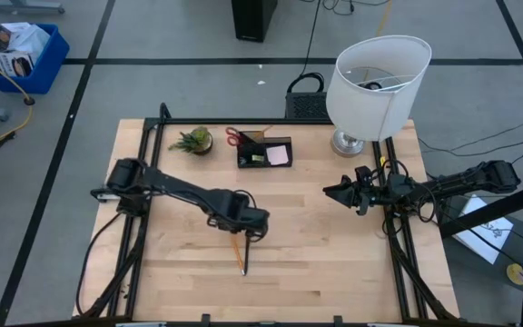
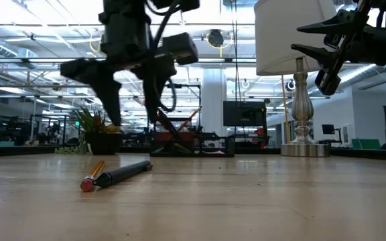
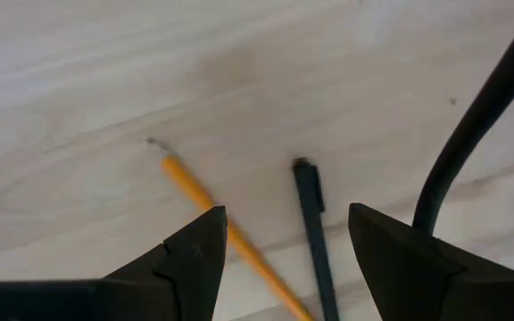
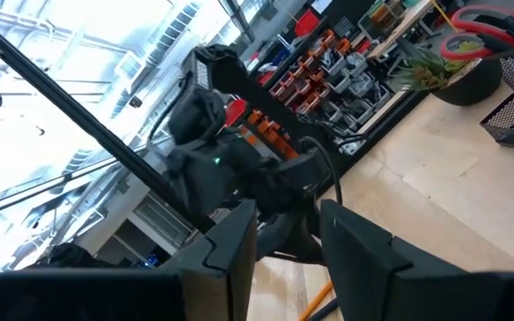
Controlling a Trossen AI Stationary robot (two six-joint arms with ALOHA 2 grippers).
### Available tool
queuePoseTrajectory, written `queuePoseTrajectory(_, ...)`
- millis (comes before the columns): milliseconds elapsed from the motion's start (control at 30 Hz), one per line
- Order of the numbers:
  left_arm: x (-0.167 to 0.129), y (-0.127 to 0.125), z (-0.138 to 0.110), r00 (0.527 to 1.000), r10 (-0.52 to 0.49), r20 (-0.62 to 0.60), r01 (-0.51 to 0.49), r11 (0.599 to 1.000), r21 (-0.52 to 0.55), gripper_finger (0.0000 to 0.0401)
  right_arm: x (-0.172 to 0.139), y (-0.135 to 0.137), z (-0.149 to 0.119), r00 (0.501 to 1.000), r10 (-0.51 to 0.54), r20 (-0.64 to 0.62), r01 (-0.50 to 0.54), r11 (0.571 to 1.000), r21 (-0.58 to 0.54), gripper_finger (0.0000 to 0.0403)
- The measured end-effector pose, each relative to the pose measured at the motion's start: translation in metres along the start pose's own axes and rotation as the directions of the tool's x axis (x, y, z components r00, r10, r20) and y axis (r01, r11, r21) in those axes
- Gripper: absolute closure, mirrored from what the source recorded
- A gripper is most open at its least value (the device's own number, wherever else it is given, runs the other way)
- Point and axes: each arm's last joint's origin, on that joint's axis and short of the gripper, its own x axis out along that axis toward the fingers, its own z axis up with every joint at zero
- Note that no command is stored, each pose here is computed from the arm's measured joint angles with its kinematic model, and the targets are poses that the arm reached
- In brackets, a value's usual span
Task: Pick and place office supplies into organizer
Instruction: Put the black pen into the black desk organizer
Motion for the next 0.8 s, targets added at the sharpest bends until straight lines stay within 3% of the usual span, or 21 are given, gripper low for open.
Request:
queuePoseTrajectory(133,-0.004,-0.015,-0.002,0.999,0.030,0.035,-0.030,1.000,-0.007,0.0162,0.000,0.000,0.000,1.000,0.000,0.000,0.000,1.000,0.000,0.0286)
queuePoseTrajectory(367,0.017,-0.035,-0.007,0.999,0.054,-0.001,-0.054,0.998,0.016,0.0162,0.000,0.000,0.000,1.000,0.000,0.000,0.000,1.000,0.000,0.0286)
queuePoseTrajectory(800,0.033,-0.033,-0.016,0.992,0.124,-0.017,-0.123,0.992,0.024,0.0162,0.000,0.000,0.000,1.000,0.000,0.000,0.000,1.000,0.000,0.0286)
